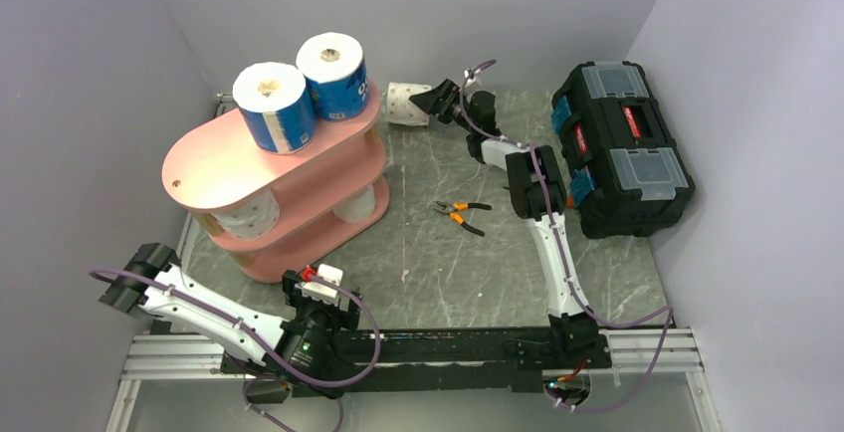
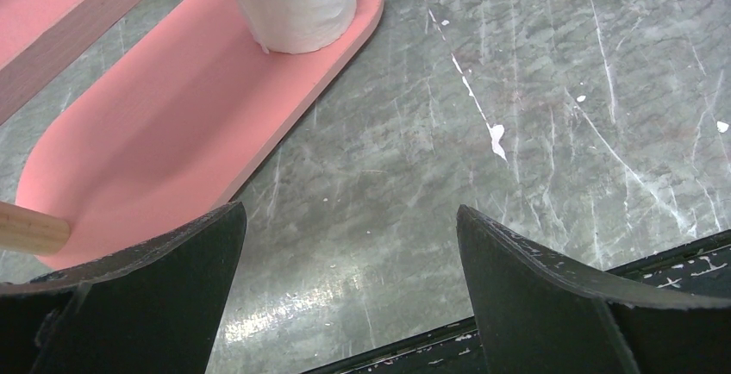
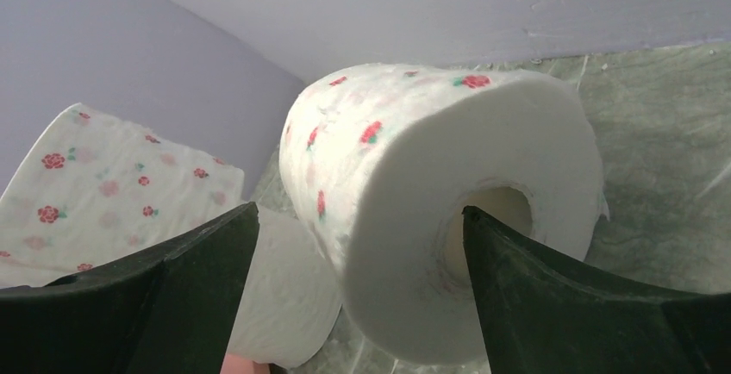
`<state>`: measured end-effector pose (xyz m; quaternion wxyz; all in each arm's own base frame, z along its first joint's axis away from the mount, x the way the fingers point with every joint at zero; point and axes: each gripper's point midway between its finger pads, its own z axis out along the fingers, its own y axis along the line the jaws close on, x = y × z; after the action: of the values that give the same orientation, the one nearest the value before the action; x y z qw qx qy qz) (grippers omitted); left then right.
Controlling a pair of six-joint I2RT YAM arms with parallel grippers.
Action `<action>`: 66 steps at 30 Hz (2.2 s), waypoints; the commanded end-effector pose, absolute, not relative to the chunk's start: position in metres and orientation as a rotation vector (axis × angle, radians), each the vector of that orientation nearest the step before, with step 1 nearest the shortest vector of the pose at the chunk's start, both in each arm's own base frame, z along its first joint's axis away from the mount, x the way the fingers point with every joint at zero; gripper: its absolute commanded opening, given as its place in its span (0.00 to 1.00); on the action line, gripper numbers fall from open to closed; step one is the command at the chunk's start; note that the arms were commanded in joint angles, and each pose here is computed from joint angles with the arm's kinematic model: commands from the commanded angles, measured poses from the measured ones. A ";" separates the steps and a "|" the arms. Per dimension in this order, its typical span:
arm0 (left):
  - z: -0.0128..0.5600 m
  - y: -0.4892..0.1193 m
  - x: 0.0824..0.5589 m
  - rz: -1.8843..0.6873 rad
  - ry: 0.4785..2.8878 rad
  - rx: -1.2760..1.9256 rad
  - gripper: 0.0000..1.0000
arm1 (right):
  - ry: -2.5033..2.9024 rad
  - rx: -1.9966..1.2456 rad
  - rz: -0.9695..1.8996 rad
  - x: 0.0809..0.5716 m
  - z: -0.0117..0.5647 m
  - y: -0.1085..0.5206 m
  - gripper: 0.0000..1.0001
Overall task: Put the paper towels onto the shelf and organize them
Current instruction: Pick up the paper towel from the center of the board, then place the paper towel on the shelf.
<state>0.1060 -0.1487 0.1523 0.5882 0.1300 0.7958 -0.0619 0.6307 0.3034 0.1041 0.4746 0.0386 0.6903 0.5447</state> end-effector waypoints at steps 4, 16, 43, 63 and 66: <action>0.157 -0.148 0.109 -0.150 1.833 0.294 0.99 | 1.597 -0.002 1.366 0.627 0.145 0.317 0.76; 0.156 -0.151 0.107 -0.144 1.832 0.296 0.99 | 1.550 -0.026 1.348 0.601 0.184 0.307 0.37; 0.149 -0.154 0.109 -0.195 1.782 0.264 0.99 | 1.881 -0.253 0.590 0.298 0.287 0.233 0.29; 0.148 -0.161 0.107 -0.201 1.762 0.261 0.99 | 2.221 -0.769 0.220 0.164 0.184 0.247 0.28; 0.148 -0.162 0.106 -0.195 1.765 0.264 0.99 | 2.220 -0.827 0.193 0.161 0.178 0.257 0.28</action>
<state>0.1077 -0.1560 0.1419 0.6182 0.1258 0.7731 -0.0659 0.1517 0.2467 0.1589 0.3397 -0.3212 0.8794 0.0898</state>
